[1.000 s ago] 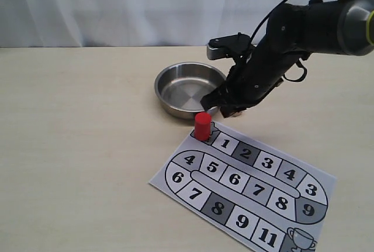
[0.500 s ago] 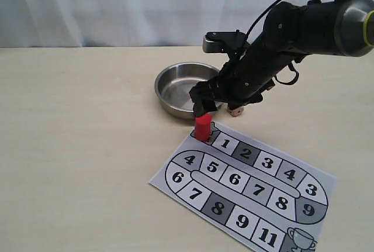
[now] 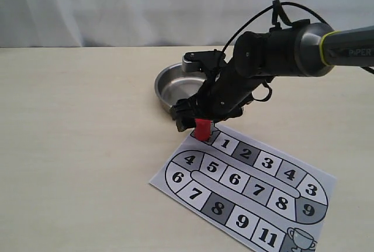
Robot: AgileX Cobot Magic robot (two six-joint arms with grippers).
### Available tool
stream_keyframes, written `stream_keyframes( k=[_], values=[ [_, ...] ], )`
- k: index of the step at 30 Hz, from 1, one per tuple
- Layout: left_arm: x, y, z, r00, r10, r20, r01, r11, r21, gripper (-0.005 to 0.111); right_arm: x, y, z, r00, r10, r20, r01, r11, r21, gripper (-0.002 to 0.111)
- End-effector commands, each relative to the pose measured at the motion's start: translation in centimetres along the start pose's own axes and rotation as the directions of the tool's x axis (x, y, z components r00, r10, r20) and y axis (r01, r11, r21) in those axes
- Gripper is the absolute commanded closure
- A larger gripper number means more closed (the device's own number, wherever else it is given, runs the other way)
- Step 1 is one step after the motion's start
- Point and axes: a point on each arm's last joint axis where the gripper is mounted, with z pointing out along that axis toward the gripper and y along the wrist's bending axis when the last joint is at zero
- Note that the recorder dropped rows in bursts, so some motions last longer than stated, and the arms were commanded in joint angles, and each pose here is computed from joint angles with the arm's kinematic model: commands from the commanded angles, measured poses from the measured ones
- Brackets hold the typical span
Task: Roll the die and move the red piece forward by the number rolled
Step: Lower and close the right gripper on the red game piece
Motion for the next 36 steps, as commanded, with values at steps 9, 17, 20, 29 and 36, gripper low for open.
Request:
stream_keyframes(
  k=[9,17,20,29,36],
  values=[
    [0.0,0.0,0.0,1.0,-0.004,0.004,0.004,1.0,0.0,0.107,-0.1,-0.9,1.5,0.998,0.053,0.04,-0.055,0.997,0.06,0.03],
    [0.0,0.0,0.0,1.0,-0.004,0.004,0.004,1.0,0.0,0.107,-0.2,-0.9,2.0,0.997,0.057,0.061,-0.06,0.996,0.059,0.055],
    [0.0,0.0,0.0,1.0,-0.004,0.009,0.004,1.0,0.001,0.107,-0.3,-0.9,2.0,0.996,0.057,0.064,-0.06,0.996,0.059,0.055],
    [0.0,0.0,0.0,1.0,-0.004,0.009,0.004,1.0,0.001,0.107,-0.2,-0.9,2.0,0.996,0.057,0.062,-0.06,0.996,0.059,0.062],
    [0.0,0.0,0.0,1.0,-0.004,0.009,0.004,1.0,0.001,0.107,-0.2,-1.0,2.0,0.997,0.059,0.054,-0.062,0.996,0.06,0.102]
  ],
)
